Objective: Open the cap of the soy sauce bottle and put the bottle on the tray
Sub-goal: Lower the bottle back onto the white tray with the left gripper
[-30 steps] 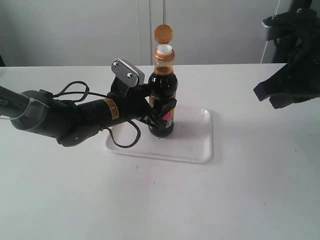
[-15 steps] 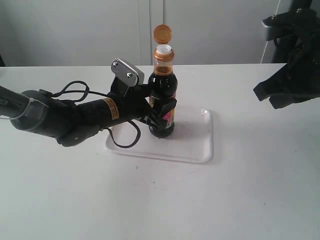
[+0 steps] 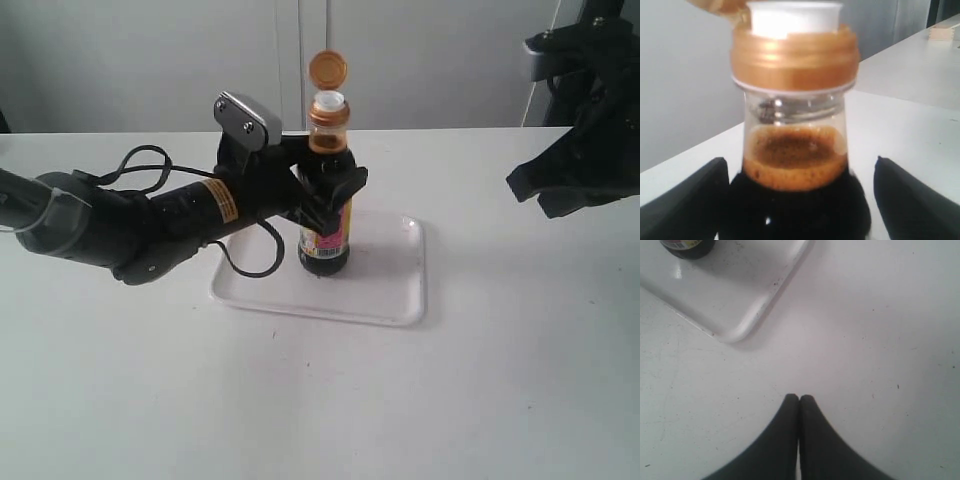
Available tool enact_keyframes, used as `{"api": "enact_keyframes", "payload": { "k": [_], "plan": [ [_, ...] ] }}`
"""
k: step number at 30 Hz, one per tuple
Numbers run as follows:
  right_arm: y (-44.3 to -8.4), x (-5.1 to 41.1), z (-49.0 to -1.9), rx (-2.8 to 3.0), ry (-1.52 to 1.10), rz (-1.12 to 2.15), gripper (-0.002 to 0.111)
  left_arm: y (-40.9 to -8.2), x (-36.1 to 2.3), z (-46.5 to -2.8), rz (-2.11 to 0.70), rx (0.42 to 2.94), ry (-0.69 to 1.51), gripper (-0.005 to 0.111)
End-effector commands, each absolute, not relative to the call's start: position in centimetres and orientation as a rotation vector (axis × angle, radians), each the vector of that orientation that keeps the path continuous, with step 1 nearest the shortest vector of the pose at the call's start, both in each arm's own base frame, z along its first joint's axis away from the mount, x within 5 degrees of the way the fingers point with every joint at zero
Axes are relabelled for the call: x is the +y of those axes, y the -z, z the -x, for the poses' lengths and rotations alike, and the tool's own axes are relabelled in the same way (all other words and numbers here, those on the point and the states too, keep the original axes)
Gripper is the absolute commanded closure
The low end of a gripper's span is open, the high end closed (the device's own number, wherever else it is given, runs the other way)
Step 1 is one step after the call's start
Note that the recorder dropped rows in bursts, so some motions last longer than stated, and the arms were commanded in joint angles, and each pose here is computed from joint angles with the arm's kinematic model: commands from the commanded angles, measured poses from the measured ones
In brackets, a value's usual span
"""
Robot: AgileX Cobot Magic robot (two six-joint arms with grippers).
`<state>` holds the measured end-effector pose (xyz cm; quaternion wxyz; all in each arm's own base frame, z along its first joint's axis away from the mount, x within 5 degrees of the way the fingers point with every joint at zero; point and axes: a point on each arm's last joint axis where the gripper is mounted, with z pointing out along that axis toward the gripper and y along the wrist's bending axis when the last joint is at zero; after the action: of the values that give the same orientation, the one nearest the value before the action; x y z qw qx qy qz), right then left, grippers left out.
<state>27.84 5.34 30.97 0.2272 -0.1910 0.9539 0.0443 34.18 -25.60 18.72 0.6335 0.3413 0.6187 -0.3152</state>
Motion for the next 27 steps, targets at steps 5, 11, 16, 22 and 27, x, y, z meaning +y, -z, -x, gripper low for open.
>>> {"api": "enact_keyframes", "payload": {
  "k": [5, 11, 16, 22, 27],
  "plan": [
    [-31.43, 5.21, -27.77, 2.614, -0.127, 0.513, 0.108, -19.85, -25.69, -34.04, -0.768, 1.345, 0.742, 0.026],
    [-31.42, 5.21, -27.75, 2.617, -0.127, 0.514, 0.108, -20.04, -25.47, -34.32, -0.736, 1.336, 0.709, 0.026],
    [-31.42, 5.21, -27.75, 2.616, -0.127, 0.516, 0.108, -20.60, -25.50, -34.23, -0.722, 1.277, 0.723, 0.026],
    [-31.42, 5.21, -27.75, 2.616, -0.127, 0.516, 0.108, -20.69, -25.36, -34.40, -0.690, 1.282, 0.719, 0.026],
    [-31.42, 5.21, -27.77, 2.614, -0.126, 0.516, 0.108, -20.72, -25.28, -34.50, -0.690, 1.274, 0.692, 0.026]
  ]
}}
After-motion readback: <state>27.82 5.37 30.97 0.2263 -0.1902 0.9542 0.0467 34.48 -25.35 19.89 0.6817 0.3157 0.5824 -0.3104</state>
